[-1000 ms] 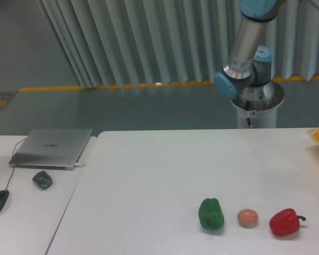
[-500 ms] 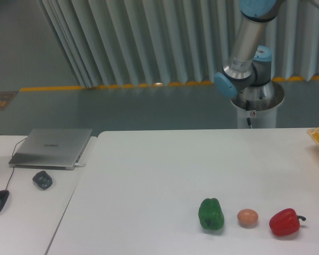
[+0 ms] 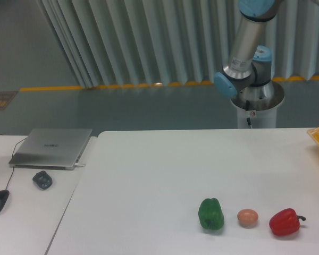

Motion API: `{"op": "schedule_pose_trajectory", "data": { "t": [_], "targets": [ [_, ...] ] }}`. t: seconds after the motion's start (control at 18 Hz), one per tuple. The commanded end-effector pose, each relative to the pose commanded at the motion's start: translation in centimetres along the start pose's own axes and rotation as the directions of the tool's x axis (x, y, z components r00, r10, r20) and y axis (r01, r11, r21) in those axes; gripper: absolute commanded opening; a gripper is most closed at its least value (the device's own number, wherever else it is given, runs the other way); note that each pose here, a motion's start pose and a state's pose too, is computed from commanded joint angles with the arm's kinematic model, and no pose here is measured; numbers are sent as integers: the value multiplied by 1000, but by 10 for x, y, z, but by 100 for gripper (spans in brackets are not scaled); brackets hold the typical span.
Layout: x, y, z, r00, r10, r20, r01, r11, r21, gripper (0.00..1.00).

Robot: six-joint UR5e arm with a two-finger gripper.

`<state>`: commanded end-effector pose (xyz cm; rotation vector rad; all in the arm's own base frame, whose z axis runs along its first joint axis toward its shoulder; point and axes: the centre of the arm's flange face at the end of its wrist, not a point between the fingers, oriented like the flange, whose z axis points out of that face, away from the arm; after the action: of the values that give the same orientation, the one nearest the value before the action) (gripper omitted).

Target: Place the triangular bread on the table

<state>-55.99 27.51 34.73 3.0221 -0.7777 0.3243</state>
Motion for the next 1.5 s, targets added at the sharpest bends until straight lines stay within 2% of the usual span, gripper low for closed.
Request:
{"op": "schedule_pose_trajectory", "data": {
  "t": [0.11,0.22,0.39,0.67,0.83,0.94,1.22,1.33,1.5],
  "targets": [
    [0,-11,-14,1000,16,-4,-16,1000,1,21],
    [-1,-23,-28,1000,10,-4,-10,999,45,21],
    [-3,-43,-37,995,-101,3,98,972,212,21],
    [1,-123,-36,979,-203,-33,205,951,233,21],
    [3,-160,-30,969,-248,-19,246,942,228,22],
    [3,-164,-27,961,-275,-17,272,935,227,22],
    [6,-164,-19,960,-280,4,272,937,221,23],
    [8,-163,-14,962,-272,12,267,950,163,23],
    [14,-185,-6,973,-226,48,225,974,41,23]
  ]
}}
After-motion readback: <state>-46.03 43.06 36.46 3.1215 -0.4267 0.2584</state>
